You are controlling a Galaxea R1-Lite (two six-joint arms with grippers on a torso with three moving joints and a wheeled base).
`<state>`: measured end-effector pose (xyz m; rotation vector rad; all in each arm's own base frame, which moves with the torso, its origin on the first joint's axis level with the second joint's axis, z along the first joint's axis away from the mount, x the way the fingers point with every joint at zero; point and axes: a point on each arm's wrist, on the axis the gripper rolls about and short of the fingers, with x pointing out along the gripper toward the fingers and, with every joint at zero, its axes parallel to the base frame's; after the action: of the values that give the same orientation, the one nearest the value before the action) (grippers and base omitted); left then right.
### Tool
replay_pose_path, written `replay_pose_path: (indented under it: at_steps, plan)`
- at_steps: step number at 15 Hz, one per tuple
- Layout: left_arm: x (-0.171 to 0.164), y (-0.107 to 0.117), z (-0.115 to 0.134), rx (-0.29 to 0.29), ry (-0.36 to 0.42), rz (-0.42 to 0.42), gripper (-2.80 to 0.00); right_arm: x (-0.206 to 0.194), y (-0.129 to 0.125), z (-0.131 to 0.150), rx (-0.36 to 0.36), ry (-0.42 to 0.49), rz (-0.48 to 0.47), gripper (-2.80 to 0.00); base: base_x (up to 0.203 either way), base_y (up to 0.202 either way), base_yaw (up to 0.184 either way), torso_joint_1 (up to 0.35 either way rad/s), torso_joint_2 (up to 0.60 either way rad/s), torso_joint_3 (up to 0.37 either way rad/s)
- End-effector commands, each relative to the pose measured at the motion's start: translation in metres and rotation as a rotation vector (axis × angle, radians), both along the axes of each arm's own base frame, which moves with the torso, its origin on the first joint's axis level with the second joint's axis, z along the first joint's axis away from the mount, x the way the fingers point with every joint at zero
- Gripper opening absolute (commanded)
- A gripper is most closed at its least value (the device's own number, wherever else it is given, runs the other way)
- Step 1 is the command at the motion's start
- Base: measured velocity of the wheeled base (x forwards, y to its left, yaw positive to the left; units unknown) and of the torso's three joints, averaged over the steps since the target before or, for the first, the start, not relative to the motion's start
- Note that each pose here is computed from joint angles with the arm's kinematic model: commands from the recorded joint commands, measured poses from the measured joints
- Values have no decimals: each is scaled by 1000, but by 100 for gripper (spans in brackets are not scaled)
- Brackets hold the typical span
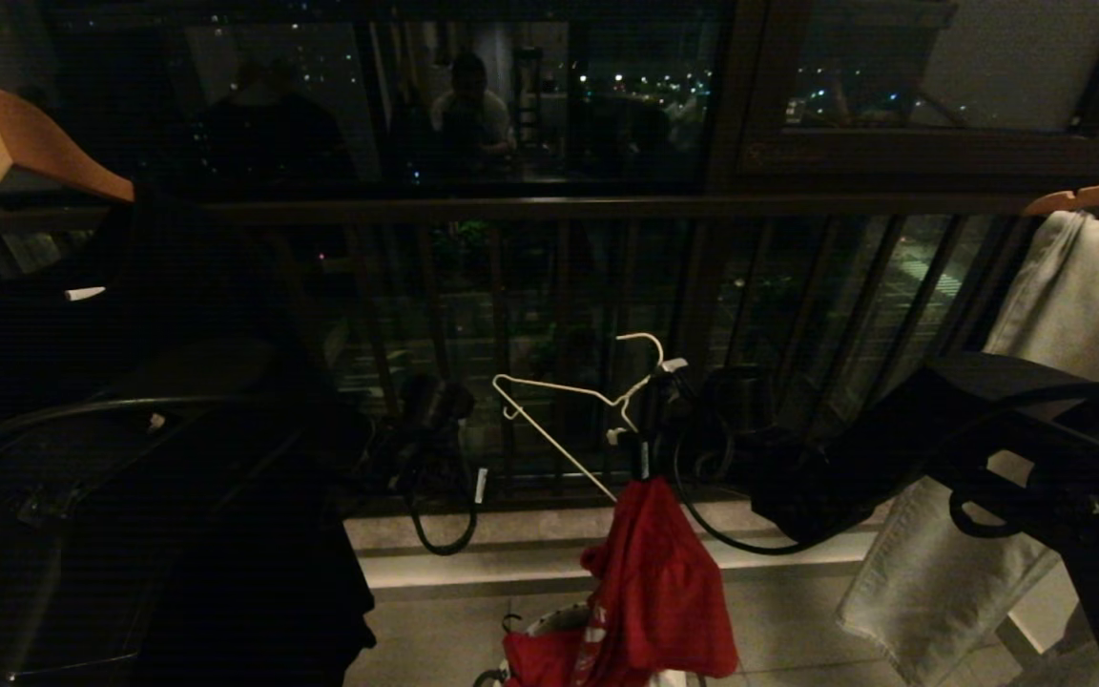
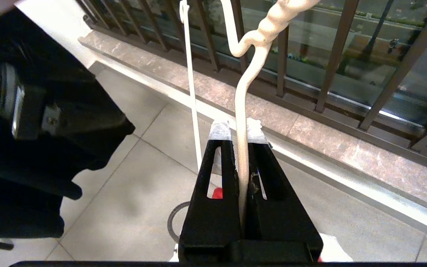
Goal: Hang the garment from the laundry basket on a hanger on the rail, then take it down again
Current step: Take the clothes off the clothes rack
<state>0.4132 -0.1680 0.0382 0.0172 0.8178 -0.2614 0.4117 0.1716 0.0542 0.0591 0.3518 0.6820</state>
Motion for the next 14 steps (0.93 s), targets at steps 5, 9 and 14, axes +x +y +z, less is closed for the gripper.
replay_pose_path:
  at_steps: [5,9,14]
  plan:
    - [-9,6,46,-6,-76,23,-280,-1,10,-8,-6,1,-19,-280,0,0,0,0,0,0]
    - [-22,12,81,-15,-133,40,-280,3,22,-15,-9,-66,-99,-280,0,0,0,0,0,0]
    - [-23,12,81,-14,-133,39,-280,5,28,-18,17,-55,-123,-280,0,0,0,0,0,0]
